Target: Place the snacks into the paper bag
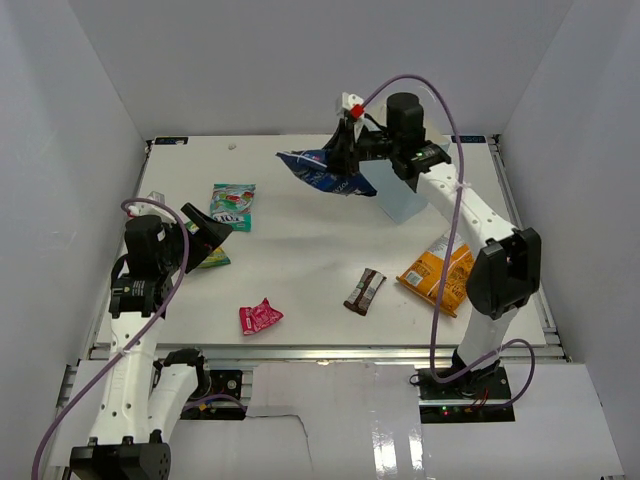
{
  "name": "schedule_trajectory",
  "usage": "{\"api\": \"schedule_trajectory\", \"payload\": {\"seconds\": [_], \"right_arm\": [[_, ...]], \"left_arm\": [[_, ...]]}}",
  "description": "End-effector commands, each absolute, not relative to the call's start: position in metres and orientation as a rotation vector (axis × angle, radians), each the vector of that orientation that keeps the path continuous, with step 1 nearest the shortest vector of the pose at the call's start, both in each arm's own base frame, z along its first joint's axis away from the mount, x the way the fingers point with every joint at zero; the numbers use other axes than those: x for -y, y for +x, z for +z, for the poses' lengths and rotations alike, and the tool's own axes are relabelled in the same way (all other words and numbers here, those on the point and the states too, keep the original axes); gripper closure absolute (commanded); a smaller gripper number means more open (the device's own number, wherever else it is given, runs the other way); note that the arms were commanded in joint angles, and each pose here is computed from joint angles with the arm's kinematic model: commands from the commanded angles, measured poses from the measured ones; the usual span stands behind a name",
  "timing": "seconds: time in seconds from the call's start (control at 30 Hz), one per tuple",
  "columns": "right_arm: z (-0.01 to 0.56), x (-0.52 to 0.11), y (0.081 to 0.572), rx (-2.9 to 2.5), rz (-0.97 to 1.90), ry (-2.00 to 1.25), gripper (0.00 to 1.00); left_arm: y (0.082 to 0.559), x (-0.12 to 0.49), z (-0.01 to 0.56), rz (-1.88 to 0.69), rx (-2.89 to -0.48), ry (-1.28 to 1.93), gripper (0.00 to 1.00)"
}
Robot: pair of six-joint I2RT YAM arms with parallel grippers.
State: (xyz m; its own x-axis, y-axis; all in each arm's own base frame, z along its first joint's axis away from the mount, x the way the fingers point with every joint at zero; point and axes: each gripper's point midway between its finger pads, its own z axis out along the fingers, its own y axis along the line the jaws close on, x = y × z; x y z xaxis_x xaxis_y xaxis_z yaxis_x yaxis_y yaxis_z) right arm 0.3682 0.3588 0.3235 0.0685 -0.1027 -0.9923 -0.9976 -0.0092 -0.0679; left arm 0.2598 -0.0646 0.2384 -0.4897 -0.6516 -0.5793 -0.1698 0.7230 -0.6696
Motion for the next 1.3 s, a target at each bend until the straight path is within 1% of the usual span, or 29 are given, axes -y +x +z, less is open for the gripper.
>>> {"api": "schedule_trajectory", "payload": {"seconds": [0.0, 0.03, 0.07, 0.13, 0.2, 0.3, 0.53, 0.7, 0.8, 0.93, 1.13, 1.27], "right_arm": [[0.414, -0.334, 0.336, -1.047, 1.157, -1.287, 0.87], [0.427, -0.321, 0.342, -1.065, 1.146, -1.238, 0.87], [0.454, -0.311, 0.343, -1.015, 1.107, -1.212, 0.87], [0.478, -0.285, 0.36, -1.048, 1.076, -1.101, 0.87], [0.509, -0.266, 0.366, -0.982, 1.02, -1.048, 0.87], [0.537, -0.242, 0.378, -0.957, 0.947, -0.982, 0.87], [0.573, -0.197, 0.414, -0.917, 0.795, -0.851, 0.87], [0.572, -0.177, 0.451, -0.924, 0.721, -0.772, 0.87], [0.553, -0.178, 0.475, -0.956, 0.736, -0.755, 0.87], [0.509, -0.182, 0.509, -1.02, 0.783, -0.736, 0.86], [0.469, -0.187, 0.531, -1.077, 0.799, -0.738, 0.86], [0.45, -0.187, 0.537, -1.103, 0.795, -0.741, 0.84]], "left_arm": [[0.267, 0.071, 0.25, -0.719, -1.991, -0.547, 0.02], [0.27, 0.072, 0.251, -0.726, -1.986, -0.54, 0.02], [0.272, 0.073, 0.249, -0.733, -1.988, -0.538, 0.02], [0.276, 0.076, 0.248, -0.75, -1.992, -0.524, 0.02], [0.278, 0.078, 0.248, -0.762, -1.995, -0.512, 0.02], [0.282, 0.079, 0.248, -0.768, -1.994, -0.503, 0.02], [0.285, 0.082, 0.25, -0.789, -1.989, -0.492, 0.02], [0.283, 0.082, 0.25, -0.794, -1.982, -0.501, 0.02], [0.283, 0.082, 0.25, -0.801, -1.984, -0.502, 0.02], [0.283, 0.083, 0.25, -0.806, -1.988, -0.502, 0.02], [0.282, 0.084, 0.247, -0.82, -1.996, -0.522, 0.02], [0.281, 0.085, 0.244, -0.822, -1.999, -0.529, 0.02]]}}
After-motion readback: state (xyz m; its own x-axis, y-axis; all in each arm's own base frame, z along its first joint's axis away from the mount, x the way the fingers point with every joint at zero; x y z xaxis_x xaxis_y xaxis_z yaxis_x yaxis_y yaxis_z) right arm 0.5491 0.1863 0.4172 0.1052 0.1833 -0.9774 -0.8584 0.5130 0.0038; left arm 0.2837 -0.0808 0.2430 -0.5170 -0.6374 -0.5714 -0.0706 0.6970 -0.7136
